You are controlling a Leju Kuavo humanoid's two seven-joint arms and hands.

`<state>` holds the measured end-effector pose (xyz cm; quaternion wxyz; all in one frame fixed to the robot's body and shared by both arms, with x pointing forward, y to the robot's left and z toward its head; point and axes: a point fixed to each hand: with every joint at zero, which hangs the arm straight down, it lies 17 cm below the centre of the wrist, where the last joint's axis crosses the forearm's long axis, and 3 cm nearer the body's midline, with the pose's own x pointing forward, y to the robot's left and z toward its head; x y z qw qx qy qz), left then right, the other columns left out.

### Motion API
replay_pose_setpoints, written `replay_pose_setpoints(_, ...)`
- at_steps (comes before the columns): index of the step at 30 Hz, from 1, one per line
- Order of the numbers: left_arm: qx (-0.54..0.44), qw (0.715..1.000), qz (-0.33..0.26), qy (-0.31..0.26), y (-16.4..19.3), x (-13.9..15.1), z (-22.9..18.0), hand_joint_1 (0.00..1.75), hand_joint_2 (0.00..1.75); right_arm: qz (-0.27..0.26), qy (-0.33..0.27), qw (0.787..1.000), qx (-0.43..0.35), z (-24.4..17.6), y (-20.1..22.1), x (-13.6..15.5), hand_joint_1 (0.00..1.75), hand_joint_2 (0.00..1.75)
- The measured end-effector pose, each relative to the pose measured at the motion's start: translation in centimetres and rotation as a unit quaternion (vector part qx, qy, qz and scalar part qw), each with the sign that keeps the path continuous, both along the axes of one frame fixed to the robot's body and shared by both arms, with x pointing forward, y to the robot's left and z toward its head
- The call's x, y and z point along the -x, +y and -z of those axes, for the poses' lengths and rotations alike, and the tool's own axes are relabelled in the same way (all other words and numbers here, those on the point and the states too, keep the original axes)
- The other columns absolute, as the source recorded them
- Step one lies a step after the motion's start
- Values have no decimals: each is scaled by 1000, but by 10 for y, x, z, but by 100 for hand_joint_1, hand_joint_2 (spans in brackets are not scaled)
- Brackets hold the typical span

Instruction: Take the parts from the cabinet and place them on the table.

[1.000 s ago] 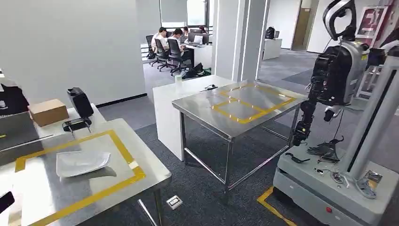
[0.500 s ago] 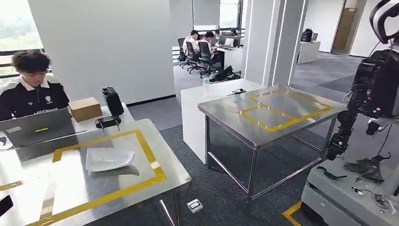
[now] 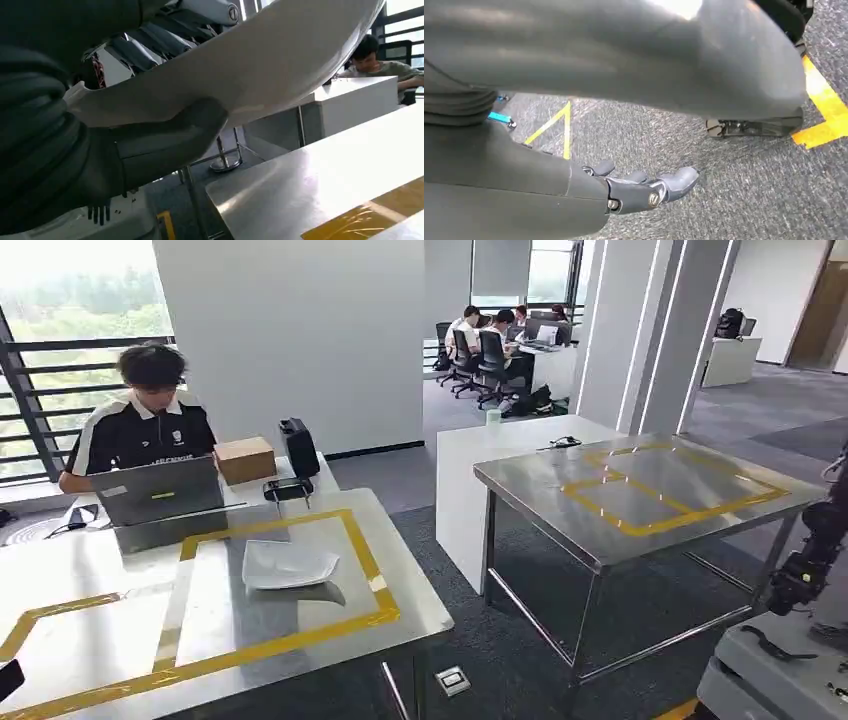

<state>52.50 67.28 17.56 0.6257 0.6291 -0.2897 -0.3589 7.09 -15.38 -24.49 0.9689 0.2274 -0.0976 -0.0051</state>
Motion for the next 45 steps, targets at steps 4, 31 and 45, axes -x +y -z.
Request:
replay_pose_setpoints(4, 0, 1000, 5, -1, -6, -4, -1, 175, 175, 0, 2, 1000, 0, 0, 0, 2, 0, 0)
replay_pose_setpoints(31, 12, 994, 103, -27, -57, -46, -29, 175, 175, 8, 1, 1000, 0, 0, -1, 1, 0, 0)
replay_pose_setpoints(45, 42, 974, 214, -56, -183, -111, -64, 175, 175, 7, -8, 1000, 0, -1, 0, -5, 0, 0)
